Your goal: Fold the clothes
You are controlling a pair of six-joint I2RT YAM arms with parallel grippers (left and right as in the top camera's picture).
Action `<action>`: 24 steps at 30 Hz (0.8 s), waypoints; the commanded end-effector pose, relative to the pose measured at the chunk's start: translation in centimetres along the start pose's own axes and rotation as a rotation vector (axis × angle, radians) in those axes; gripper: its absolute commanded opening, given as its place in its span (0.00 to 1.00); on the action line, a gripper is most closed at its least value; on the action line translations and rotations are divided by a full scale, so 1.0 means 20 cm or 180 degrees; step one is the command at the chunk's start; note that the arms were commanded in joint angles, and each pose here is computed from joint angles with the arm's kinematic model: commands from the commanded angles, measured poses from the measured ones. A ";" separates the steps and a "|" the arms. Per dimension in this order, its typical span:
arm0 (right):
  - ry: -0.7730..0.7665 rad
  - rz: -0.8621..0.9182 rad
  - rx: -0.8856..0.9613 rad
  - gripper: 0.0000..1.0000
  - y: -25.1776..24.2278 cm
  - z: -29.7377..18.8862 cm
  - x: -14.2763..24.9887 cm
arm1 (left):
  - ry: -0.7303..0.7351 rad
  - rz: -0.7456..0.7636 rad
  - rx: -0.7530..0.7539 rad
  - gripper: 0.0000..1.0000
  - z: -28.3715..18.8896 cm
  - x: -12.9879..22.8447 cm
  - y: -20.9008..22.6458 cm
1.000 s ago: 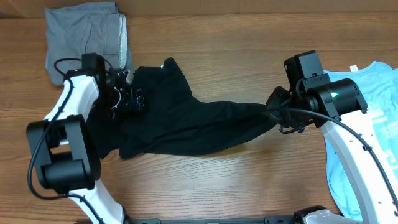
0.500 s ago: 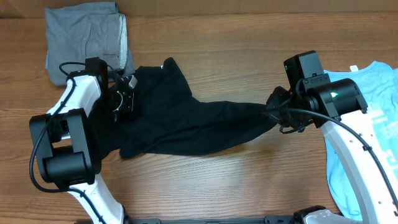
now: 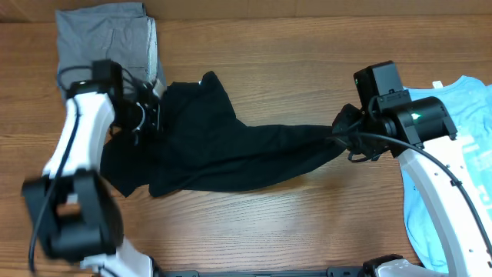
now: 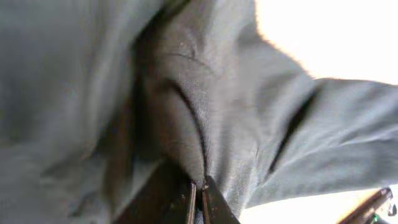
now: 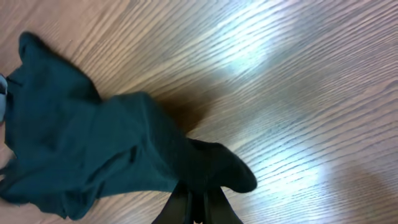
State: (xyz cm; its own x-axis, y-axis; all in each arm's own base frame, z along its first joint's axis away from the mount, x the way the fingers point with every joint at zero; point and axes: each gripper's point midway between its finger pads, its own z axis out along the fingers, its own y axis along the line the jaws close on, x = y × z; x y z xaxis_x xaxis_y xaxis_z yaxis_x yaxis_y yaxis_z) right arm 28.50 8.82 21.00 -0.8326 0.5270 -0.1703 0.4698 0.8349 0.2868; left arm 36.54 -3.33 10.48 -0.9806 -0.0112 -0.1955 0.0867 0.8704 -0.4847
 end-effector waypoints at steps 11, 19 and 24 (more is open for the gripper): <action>-0.0976 0.0101 -0.0625 0.04 0.01 -0.60 -0.13 | -0.2013 0.0749 0.0093 0.04 -1.09 0.12 -0.75; -0.1632 0.0064 -0.1120 0.04 -0.05 -1.14 -0.03 | -0.3210 0.1253 0.0089 0.04 -1.73 0.51 -1.18; -0.1956 0.0082 -0.1304 0.04 -0.11 -1.39 0.03 | -0.3774 0.1336 -0.0031 0.04 -1.99 0.71 -1.31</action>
State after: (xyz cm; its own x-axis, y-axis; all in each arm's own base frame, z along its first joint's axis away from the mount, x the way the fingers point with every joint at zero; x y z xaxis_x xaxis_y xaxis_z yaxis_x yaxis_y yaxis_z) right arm 19.78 3.97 44.33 -0.5188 0.6321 -0.5756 0.2538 0.7568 0.6023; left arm 14.78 -7.04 52.80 -0.1551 -0.1177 -0.9809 0.3830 0.9081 -0.1696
